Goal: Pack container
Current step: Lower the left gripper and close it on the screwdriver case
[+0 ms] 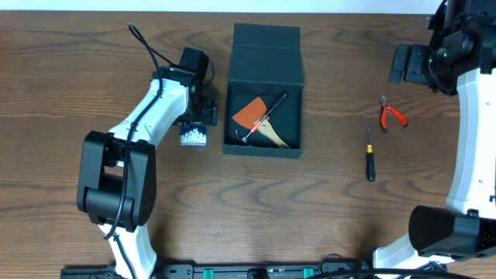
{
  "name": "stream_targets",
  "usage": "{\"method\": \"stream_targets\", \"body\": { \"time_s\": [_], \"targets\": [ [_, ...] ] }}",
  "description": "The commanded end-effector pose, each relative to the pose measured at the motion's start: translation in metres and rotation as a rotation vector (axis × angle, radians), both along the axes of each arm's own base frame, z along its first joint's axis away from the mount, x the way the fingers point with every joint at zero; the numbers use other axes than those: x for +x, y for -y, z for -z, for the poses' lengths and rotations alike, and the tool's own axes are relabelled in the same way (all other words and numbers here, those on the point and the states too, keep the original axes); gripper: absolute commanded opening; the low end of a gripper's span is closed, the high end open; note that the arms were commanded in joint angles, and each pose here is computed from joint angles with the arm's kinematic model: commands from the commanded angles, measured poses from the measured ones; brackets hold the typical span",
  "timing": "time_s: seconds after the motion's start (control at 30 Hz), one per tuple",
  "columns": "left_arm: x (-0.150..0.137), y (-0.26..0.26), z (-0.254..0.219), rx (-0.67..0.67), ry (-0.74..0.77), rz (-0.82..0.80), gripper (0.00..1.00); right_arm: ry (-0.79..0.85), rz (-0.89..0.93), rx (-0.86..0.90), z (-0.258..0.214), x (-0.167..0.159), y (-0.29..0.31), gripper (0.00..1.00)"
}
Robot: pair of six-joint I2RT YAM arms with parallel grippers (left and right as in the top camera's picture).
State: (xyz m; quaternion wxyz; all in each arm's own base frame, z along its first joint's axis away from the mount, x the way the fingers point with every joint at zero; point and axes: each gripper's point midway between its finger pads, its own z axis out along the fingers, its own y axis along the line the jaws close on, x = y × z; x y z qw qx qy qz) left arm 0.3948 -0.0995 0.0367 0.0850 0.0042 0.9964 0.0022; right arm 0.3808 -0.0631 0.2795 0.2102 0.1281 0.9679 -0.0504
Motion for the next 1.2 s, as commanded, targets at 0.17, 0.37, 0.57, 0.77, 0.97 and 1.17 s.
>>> {"method": "stream_targets", "body": {
  "time_s": [0.17, 0.37, 0.57, 0.77, 0.97, 1.17],
  "targets": [
    [0.011, -0.003, -0.013, 0.009, 0.054, -0.024, 0.82, 0.018, 0.008, 0.006, -0.006, -0.001, -0.001, 0.99],
    [0.011, -0.003, -0.008, 0.013, 0.042, -0.024, 0.82, 0.018, 0.008, 0.006, -0.006, -0.001, -0.001, 0.99],
    [0.011, -0.003, -0.001, 0.016, 0.03, -0.023, 0.82, 0.018, 0.008, 0.006, -0.006, -0.001, -0.001, 0.99],
    [0.009, -0.003, 0.007, 0.02, 0.012, -0.023, 0.83, 0.018, 0.008, 0.006, -0.006, -0.001, -0.001, 0.99],
    [0.011, -0.002, 0.007, 0.016, 0.017, -0.023, 0.82, 0.018, 0.008, 0.006, -0.006, -0.001, -0.001, 0.99],
    [0.01, -0.002, 0.008, 0.009, 0.013, -0.03, 0.83, 0.018, 0.008, 0.006, -0.006, -0.001, -0.001, 0.99]
  ]
}}
